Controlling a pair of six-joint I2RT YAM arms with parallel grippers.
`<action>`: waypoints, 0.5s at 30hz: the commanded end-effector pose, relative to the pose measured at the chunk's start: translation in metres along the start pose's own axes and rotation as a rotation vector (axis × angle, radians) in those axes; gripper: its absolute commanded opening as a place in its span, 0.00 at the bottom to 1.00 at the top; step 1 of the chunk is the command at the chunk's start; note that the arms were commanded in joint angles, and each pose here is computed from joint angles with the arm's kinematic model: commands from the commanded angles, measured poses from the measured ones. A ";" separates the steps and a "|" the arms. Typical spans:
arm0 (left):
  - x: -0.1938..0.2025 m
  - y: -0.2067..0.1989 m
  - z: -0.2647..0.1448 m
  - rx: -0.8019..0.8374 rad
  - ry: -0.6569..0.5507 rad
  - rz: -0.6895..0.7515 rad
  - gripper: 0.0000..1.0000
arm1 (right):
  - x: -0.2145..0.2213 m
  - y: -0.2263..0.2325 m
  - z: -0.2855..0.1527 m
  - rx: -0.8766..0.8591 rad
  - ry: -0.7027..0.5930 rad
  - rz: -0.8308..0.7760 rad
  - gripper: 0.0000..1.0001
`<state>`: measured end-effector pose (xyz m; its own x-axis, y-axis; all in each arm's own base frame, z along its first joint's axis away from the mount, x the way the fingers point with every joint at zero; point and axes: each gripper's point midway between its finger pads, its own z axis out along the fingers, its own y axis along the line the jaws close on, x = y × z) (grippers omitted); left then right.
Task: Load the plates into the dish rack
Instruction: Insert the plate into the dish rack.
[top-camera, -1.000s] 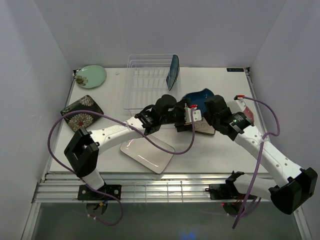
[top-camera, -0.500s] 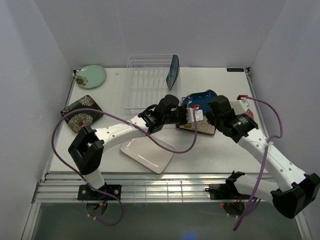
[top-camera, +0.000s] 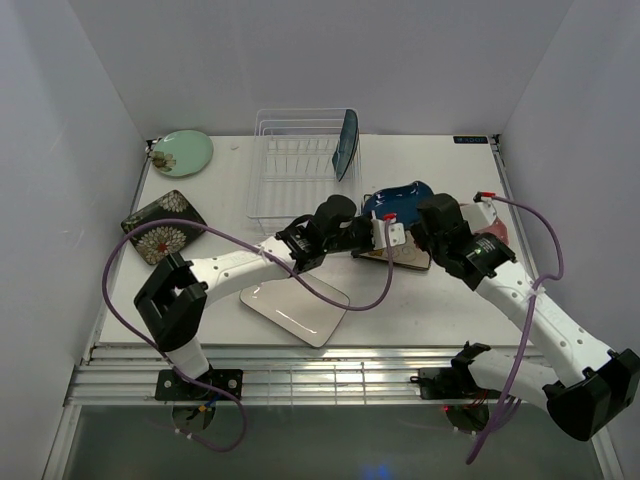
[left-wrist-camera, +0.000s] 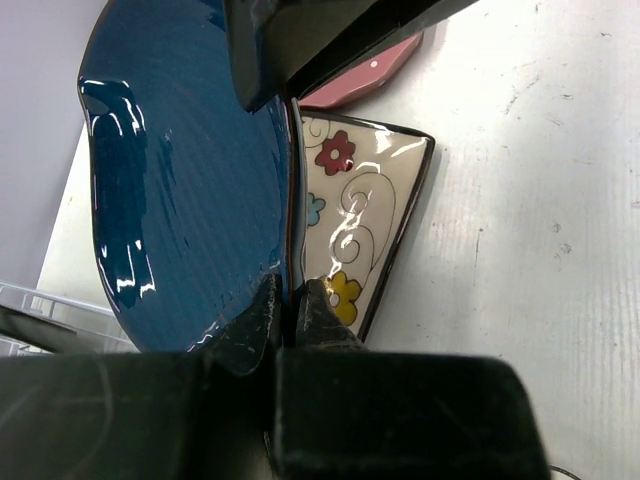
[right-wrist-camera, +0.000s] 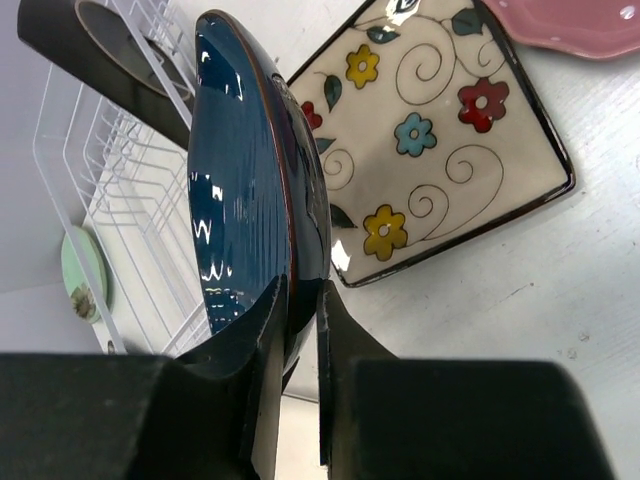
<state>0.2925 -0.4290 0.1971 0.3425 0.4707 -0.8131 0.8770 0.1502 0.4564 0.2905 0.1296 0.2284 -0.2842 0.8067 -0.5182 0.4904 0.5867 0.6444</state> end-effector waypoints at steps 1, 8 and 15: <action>-0.031 0.009 -0.022 -0.051 -0.107 -0.031 0.00 | -0.019 0.054 -0.028 -0.245 -0.024 0.069 0.14; -0.045 0.013 -0.040 -0.092 -0.148 -0.087 0.00 | -0.026 0.053 -0.034 -0.306 -0.066 0.011 0.66; -0.053 0.014 -0.058 -0.124 -0.180 -0.114 0.00 | -0.036 0.058 -0.040 -0.363 -0.124 -0.077 0.95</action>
<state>0.2658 -0.4028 0.1713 0.1859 0.4765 -0.8593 0.9257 0.2082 0.3157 0.2903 0.1391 0.2884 -0.2441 0.7838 -0.5710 0.2094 0.6175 0.7582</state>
